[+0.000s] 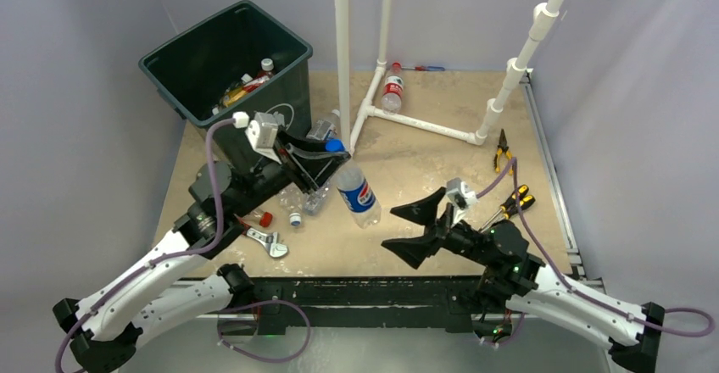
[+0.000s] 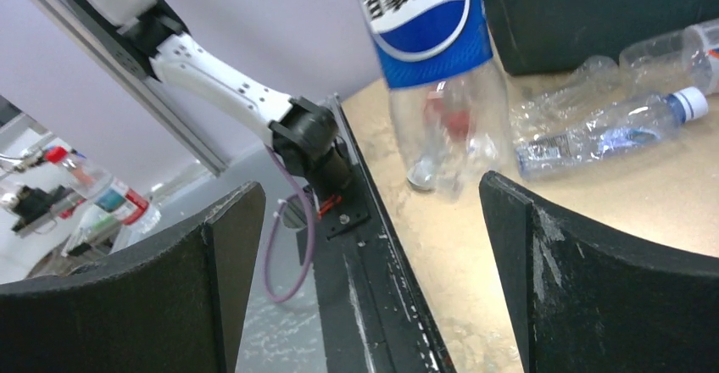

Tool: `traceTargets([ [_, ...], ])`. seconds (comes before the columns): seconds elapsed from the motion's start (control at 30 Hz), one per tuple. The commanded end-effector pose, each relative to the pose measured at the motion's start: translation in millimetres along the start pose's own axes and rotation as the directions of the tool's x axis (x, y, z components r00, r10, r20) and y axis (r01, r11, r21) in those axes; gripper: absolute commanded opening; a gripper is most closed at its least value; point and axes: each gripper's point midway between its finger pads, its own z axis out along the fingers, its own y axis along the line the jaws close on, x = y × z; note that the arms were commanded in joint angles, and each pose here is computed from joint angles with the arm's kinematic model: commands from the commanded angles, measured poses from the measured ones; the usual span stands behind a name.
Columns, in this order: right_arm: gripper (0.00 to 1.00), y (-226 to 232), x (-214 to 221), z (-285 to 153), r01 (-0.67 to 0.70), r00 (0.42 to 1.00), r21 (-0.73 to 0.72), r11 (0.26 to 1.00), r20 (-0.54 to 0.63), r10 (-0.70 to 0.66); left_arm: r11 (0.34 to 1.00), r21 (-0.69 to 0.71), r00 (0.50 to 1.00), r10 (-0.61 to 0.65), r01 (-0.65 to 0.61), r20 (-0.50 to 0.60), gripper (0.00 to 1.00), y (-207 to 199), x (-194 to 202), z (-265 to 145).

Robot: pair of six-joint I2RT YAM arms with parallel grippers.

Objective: Put the plastic bottles in the bin
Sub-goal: Pick up the plastic bottle at the center of the board, then place the plastic bottle in the trash bin.

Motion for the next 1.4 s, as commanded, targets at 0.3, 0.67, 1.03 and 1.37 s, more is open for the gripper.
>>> traceTargets([
  [0.3, 0.99, -12.2, -68.4, -53.9, -0.100, 0.961, 0.182, 0.978, 0.274, 0.047, 0.847, -0.493, 0.898, 0.358, -0.197, 0.256, 0.00, 39.2, -154.4, -55.3],
  [0.67, 0.99, -53.2, -33.8, -40.5, -0.120, 0.981, 0.353, 0.928, 0.188, 0.055, 0.647, -0.691, 0.842, 0.530, -0.323, 0.103, 0.00, 68.5, -196.9, -30.2],
  [1.03, 0.99, -48.1, -17.3, -35.9, -0.083, 0.993, 0.319, 0.944, 0.105, 0.052, 0.384, -0.866, 0.751, 0.660, -0.320, 0.015, 0.00, 87.1, -253.9, -26.8],
  [1.37, 0.99, -47.6, -10.0, -32.0, -0.080, 0.996, 0.315, 0.946, 0.067, 0.062, 0.317, -0.897, 0.679, 0.734, -0.307, 0.027, 0.00, 85.8, -286.8, -6.6],
])
